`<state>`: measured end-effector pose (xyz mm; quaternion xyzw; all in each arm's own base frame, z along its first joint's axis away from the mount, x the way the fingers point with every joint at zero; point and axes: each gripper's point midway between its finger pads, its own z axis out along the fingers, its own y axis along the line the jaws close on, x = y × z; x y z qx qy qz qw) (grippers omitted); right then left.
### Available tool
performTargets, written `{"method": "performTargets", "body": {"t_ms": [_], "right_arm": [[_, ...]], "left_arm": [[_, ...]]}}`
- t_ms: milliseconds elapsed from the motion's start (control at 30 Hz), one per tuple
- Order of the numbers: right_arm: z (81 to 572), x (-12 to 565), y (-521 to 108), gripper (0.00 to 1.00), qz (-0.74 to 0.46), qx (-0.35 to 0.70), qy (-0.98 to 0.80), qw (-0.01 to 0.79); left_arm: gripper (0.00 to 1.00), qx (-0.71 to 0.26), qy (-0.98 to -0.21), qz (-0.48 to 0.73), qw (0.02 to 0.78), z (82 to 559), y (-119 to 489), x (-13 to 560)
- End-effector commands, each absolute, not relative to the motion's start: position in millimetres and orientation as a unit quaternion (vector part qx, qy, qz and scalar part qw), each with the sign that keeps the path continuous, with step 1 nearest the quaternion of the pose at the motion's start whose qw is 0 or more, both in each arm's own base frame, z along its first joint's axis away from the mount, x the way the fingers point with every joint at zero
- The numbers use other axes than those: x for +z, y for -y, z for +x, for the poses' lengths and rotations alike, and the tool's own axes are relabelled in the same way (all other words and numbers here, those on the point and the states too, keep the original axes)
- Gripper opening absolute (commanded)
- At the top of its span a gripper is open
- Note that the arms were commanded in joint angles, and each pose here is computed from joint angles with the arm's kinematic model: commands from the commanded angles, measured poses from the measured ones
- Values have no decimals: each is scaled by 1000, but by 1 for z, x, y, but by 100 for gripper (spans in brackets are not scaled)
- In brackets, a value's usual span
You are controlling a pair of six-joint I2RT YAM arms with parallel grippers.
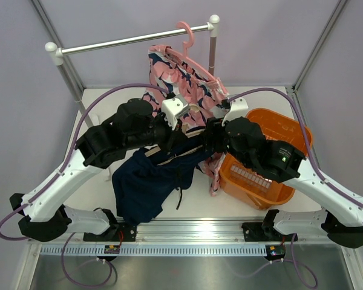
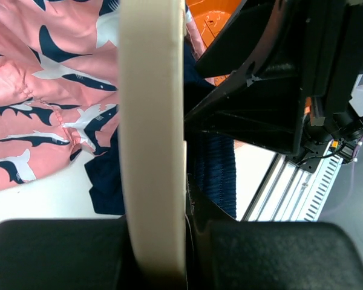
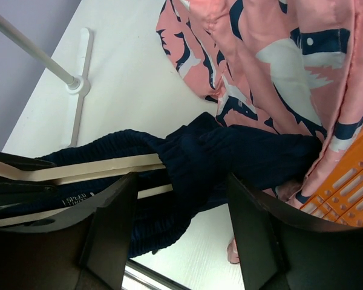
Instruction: Remove the shorts from the hanger
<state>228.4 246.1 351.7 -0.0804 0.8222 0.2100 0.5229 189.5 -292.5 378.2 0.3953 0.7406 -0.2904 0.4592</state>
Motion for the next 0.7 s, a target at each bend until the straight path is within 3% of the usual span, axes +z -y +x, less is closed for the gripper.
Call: {"method": "performTargets", "body": {"t_ms": [0, 200, 333, 367, 500, 667], "right_arm": [[231, 359, -250, 64, -63, 222, -812, 536], [238, 354, -242, 46, -51, 194, -814, 545], [244, 358, -234, 26, -39, 174, -808, 561], [244, 361, -232, 17, -37, 172, -806, 566], [252, 374, -219, 0, -24, 141, -797, 587], [268, 389, -198, 0, 1, 95, -791, 604]], "left_arm": [[0, -326, -698, 381, 511, 181, 289, 426], [0, -336, -690, 383, 515, 173, 283, 431], [0, -336, -689, 384, 515, 167, 275, 429], [0, -336, -689, 383, 515, 164, 271, 428], [0, -337, -689, 384, 515, 154, 258, 423], [0, -355, -666, 394, 525, 133, 239, 425]]}}
